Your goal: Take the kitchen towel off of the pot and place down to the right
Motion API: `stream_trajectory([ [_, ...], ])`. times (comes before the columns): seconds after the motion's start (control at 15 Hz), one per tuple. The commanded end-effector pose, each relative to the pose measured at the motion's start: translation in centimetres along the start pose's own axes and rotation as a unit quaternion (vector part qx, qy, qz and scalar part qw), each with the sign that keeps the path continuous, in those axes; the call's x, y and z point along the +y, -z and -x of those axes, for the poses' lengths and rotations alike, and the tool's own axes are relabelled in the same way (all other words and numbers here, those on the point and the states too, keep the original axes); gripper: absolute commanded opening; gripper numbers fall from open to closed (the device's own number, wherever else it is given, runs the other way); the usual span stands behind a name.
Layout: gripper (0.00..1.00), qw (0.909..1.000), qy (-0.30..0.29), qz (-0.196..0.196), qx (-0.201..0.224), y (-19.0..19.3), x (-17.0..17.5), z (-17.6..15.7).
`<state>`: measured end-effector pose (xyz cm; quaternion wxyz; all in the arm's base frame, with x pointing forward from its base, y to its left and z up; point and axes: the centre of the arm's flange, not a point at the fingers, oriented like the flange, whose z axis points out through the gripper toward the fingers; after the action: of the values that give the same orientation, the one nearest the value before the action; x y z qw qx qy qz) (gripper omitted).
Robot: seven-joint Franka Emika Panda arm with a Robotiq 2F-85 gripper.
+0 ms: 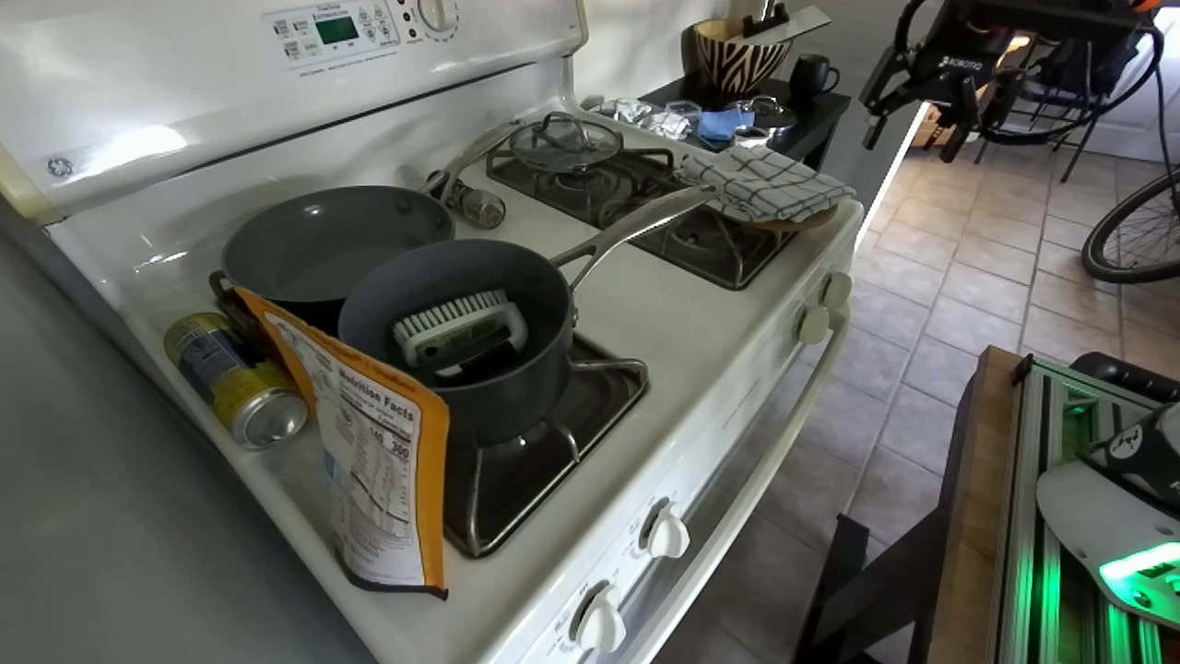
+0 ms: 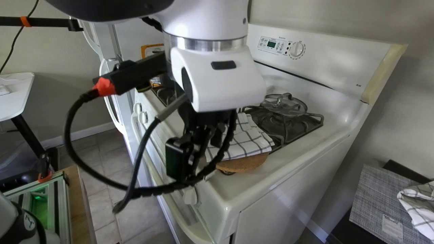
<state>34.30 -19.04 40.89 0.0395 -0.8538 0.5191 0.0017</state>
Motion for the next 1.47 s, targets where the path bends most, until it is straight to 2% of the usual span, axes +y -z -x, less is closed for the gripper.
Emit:
stream_trajectory([
  [0.0,1.0,0.999,-0.005,0.044,0.009,-1.8,2.0,-4.2],
  [0.2,1.0,0.9993,-0.003,0.029,0.025,-3.0,1.8,-6.0],
  [0.47,1.0,0.9981,0.057,0.0,0.021,-4.6,0.3,-8.0],
  [0.6,1.0,0.9964,0.082,-0.023,0.006,-5.2,-0.4,-8.7],
  [0.8,1.0,0.9932,0.108,-0.038,-0.02,-5.8,-1.4,-9.0],
  [1.07,1.0,0.9914,0.119,0.005,-0.053,-7.2,-2.4,-8.9],
  [1.4,1.0,0.9921,0.116,0.017,-0.047,-7.0,-2.7,-9.5],
])
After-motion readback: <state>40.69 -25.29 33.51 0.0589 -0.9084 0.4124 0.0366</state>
